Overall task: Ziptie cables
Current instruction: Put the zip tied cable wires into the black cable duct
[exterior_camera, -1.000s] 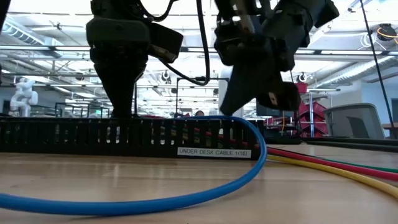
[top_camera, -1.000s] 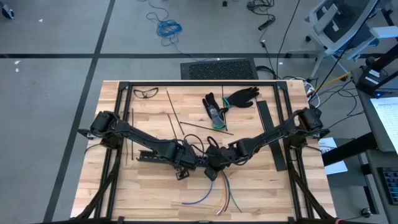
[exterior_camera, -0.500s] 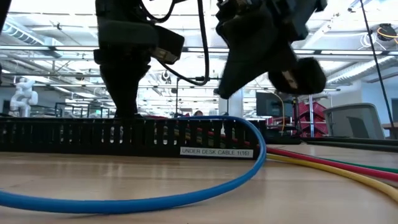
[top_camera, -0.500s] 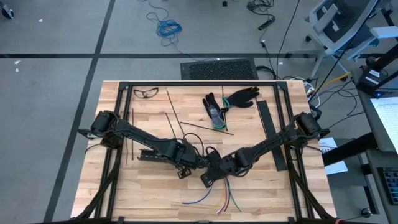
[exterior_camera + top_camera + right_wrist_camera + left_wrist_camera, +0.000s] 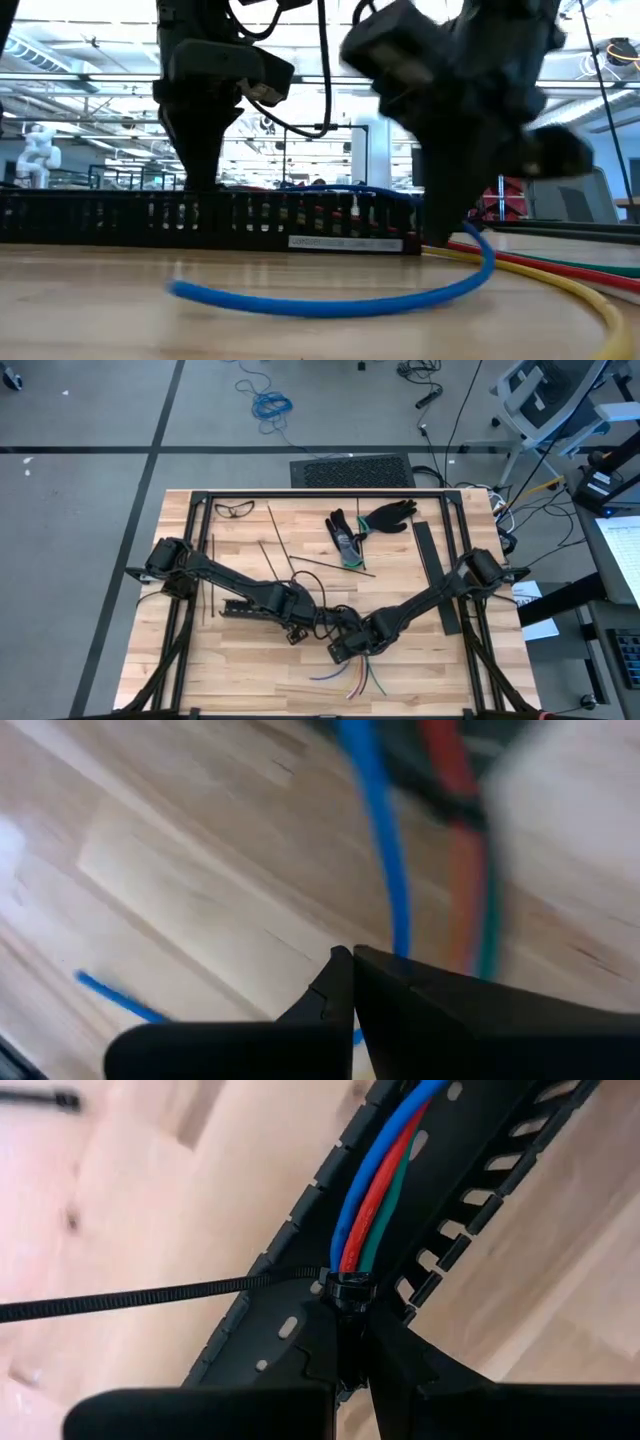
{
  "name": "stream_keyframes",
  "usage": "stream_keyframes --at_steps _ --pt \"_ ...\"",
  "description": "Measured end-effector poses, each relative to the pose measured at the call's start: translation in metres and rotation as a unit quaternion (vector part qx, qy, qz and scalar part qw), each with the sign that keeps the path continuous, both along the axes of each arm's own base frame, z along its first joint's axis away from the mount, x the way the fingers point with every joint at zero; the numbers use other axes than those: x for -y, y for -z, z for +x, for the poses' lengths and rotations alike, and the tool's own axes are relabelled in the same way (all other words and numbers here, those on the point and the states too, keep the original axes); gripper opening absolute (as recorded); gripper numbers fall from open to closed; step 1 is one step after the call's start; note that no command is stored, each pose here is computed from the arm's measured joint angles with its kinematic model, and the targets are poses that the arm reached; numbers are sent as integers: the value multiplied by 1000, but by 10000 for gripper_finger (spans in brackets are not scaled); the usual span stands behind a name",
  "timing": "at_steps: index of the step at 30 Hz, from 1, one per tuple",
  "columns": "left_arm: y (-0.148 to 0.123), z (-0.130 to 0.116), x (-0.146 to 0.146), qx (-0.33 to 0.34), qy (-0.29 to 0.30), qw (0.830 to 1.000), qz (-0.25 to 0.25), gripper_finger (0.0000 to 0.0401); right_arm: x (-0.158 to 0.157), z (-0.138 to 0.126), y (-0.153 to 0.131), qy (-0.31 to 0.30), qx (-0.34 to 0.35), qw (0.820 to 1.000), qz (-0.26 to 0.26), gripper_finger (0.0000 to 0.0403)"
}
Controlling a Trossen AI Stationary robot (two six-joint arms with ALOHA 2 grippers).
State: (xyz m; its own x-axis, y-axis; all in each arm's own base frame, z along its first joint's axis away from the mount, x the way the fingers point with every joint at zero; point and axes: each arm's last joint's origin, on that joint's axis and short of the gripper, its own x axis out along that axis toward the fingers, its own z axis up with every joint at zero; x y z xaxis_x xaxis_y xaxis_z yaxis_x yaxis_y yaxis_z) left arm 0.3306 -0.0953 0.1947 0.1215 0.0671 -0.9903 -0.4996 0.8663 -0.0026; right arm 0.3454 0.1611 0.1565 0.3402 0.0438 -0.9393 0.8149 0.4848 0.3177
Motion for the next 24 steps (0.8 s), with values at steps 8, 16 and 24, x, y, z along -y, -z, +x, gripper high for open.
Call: stream_keyframes --at_steps 8,16,24 --pt "0 -6 14 -21 22 999 -37 30 10 -20 -12 -20 -71 996 -43 0" --pt "0 -10 28 -24 52 997 -55 30 23 -23 -11 -19 -104 991 -85 0" --pt "0 -14 35 -25 86 995 -36 30 34 -18 -18 -38 -85 992 -84 0"
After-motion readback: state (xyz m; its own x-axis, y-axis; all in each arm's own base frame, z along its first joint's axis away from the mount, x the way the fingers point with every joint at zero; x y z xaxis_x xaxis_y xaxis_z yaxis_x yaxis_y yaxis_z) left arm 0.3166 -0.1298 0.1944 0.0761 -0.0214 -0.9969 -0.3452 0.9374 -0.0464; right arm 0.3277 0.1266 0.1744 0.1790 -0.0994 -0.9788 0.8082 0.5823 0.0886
